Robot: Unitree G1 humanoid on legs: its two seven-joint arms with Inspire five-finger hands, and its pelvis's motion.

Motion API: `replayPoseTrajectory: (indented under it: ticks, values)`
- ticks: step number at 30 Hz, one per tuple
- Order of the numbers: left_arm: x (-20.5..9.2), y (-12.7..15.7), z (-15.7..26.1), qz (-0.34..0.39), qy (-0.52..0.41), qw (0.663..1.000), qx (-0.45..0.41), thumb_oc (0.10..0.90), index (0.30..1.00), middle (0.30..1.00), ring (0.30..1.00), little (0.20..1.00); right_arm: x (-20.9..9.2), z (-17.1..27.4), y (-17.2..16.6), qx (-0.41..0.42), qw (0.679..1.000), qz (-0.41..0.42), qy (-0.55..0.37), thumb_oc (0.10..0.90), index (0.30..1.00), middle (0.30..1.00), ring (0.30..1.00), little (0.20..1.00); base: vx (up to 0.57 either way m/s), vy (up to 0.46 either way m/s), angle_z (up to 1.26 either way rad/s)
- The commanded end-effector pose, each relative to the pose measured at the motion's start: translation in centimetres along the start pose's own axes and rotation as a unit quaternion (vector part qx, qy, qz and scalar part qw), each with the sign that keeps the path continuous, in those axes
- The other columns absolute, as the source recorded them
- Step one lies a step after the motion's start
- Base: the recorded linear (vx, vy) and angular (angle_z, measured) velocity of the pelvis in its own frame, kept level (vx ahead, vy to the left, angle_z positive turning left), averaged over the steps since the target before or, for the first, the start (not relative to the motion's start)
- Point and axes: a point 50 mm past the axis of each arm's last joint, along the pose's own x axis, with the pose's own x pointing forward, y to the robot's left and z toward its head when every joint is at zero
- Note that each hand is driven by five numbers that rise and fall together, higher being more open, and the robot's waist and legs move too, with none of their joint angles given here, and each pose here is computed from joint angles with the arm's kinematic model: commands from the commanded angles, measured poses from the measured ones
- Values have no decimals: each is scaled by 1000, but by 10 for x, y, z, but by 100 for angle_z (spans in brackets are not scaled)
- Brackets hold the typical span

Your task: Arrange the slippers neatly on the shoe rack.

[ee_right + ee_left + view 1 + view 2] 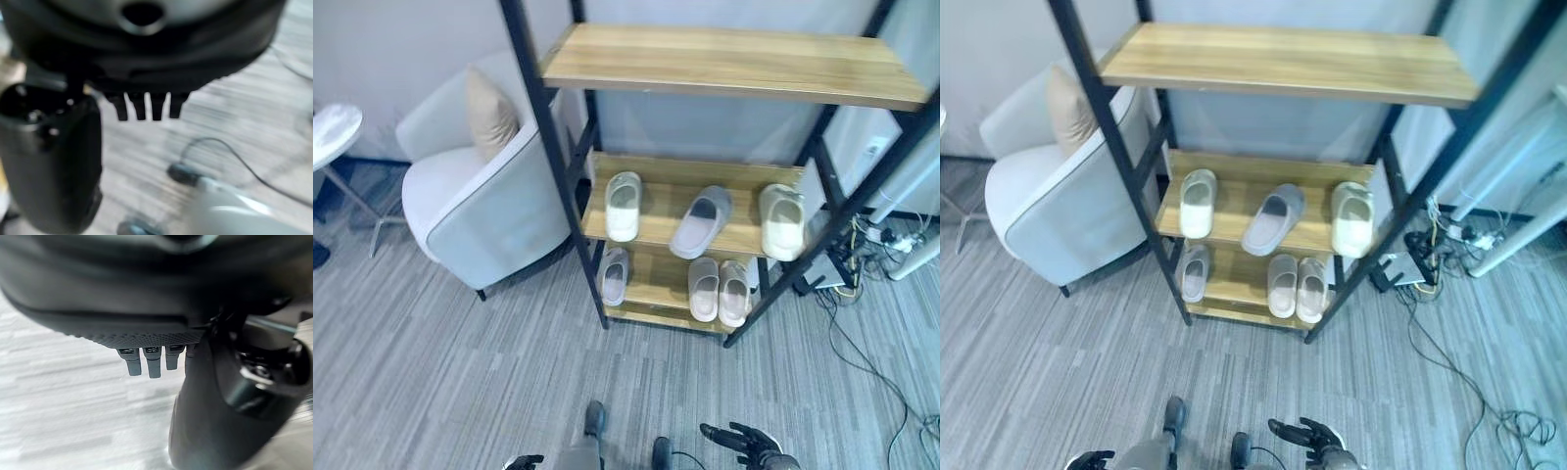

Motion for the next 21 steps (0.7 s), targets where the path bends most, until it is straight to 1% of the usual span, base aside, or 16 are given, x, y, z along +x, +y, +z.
replayPoseTrajectory:
  ticks: [1, 3, 4, 5, 7, 8, 9, 10, 11, 12, 14, 17, 18, 19, 21]
  values:
    - [-1, -4, 0, 1, -12, 1000, 18, 800, 900, 900, 900, 900, -13, 46, -12, 1, 988, -18, -152, 800, 900, 900, 900, 900, 254, 306, -88]
    - [1, 3, 11, 15, -31, 999, 23, 800, 900, 900, 900, 900, -18, 56, -5, 77, 979, 7, -188, 800, 900, 900, 900, 900, 169, 202, -91]
    - [1, 9, 20, 26, -47, 998, 16, 800, 900, 900, 900, 900, -20, 64, 0, 94, 974, 25, -206, 800, 900, 900, 900, 900, 123, 181, -82]
    - [1, 15, 27, 36, -59, 998, 5, 800, 900, 900, 900, 900, -23, 71, 1, 95, 970, 33, -223, 800, 900, 900, 900, 900, 80, 170, -51]
    - [0, 27, 48, 57, -99, 993, -16, 800, 900, 900, 900, 900, -31, 93, 1, 69, 959, 52, -271, 800, 900, 900, 900, 900, 26, 167, -18]
    - [0, 31, 57, 64, -117, 991, -8, 800, 900, 900, 900, 900, -37, 104, 3, 50, 951, 66, -298, 800, 900, 900, 900, 900, 30, 186, 1]
    - [-2, 32, 65, 68, -134, 989, 11, 800, 900, 900, 900, 900, -46, 114, 9, 28, 941, 97, -324, 800, 900, 900, 900, 900, 34, 129, -1]
    - [-2, 32, 65, 68, -134, 989, 11, 800, 900, 900, 900, 900, -46, 113, 9, 28, 941, 97, -324, 800, 900, 900, 900, 900, 114, 97, -9]
    - [-1, 33, 62, 70, -130, 989, 11, 800, 900, 900, 900, 900, -54, 119, 14, -6, 933, 124, -339, 800, 900, 900, 900, 900, 110, 28, -13]
    - [-1, 32, 60, 67, -127, 990, 5, 800, 900, 900, 900, 900, -57, 121, 17, -18, 928, 137, -346, 800, 900, 900, 900, 900, 139, 53, -26]
    - [0, 25, 51, 54, -111, 992, 9, 800, 900, 900, 900, 900, -70, 135, 22, -70, 908, 162, -380, 800, 900, 900, 900, 900, 99, 38, -40]
    - [0, 21, 45, 49, -101, 994, 15, 800, 900, 900, 900, 900, -77, 138, 22, -81, 901, 158, -396, 800, 900, 900, 900, 900, 90, 8, 11]
    - [1, 7, 24, 32, -63, 997, 29, 800, 900, 900, 900, 900, -97, 156, 19, -117, 873, 130, -456, 800, 900, 900, 900, 900, 124, 0, 27]
    - [1, 7, 24, 32, -63, 997, 29, 800, 900, 900, 900, 900, -97, 156, 18, -117, 873, 130, -456, 800, 900, 900, 900, 900, 156, -3, 11]
    - [0, -3, 11, 21, -45, 998, 34, 800, 900, 900, 900, 900, -114, 164, 13, -125, 853, 115, -494, 800, 900, 900, 900, 900, 76, -15, -11]
